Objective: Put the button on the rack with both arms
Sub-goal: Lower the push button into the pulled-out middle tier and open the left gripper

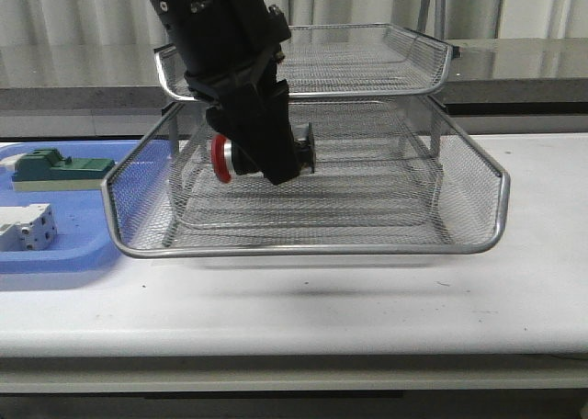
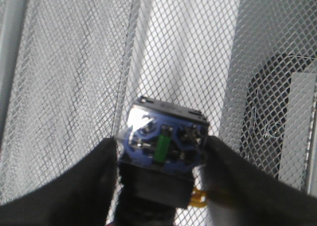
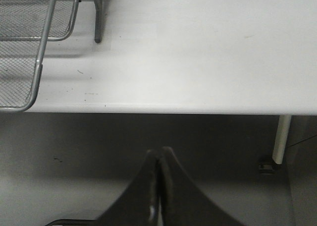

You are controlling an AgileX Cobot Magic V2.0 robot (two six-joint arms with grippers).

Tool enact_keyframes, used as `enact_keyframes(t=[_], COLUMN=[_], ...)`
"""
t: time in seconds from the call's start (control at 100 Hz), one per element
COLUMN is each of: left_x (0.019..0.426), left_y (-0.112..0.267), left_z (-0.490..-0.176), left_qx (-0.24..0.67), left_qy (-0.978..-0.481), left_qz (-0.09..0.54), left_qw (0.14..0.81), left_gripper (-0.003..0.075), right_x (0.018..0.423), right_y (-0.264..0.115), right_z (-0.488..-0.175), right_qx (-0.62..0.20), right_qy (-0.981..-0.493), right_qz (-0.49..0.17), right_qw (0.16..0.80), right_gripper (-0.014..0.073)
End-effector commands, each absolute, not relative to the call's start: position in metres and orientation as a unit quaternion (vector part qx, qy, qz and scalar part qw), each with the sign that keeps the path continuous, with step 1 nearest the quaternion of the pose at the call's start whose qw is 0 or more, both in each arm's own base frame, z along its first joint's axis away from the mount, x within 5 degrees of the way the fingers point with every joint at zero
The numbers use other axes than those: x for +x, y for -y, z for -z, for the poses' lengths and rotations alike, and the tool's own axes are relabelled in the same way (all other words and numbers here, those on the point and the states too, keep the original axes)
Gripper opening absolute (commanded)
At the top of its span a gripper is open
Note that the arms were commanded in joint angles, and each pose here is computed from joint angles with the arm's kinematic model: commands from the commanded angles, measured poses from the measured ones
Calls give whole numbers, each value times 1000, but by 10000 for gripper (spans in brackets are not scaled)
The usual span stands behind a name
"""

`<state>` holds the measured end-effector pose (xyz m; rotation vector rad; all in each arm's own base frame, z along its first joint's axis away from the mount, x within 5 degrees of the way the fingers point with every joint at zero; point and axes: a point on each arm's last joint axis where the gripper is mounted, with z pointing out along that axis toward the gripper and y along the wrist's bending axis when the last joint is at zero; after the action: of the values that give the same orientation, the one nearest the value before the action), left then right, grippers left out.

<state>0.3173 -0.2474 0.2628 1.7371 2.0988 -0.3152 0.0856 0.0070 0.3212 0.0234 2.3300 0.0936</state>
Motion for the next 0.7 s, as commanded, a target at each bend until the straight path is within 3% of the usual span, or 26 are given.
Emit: enact_keyframes(t=[0.0, 0.37, 0.69], left_x=[312, 311, 301], left_y=[250, 249, 246], left_z=[-291, -294, -328], left_qx=[610, 610, 600], left_qy=[-744, -743, -755], left_qz=[125, 124, 147], left_qw=[244, 248, 220], left_gripper=[469, 472, 472], right_x=[88, 88, 88], right_y=[-7, -7, -7], right_z=[-335, -335, -335], right_qx=[5, 5, 5], right_qy=[-901, -901, -901], right_qz=[-36, -36, -36], right_qw=[433, 433, 433], right_gripper=[-68, -68, -68])
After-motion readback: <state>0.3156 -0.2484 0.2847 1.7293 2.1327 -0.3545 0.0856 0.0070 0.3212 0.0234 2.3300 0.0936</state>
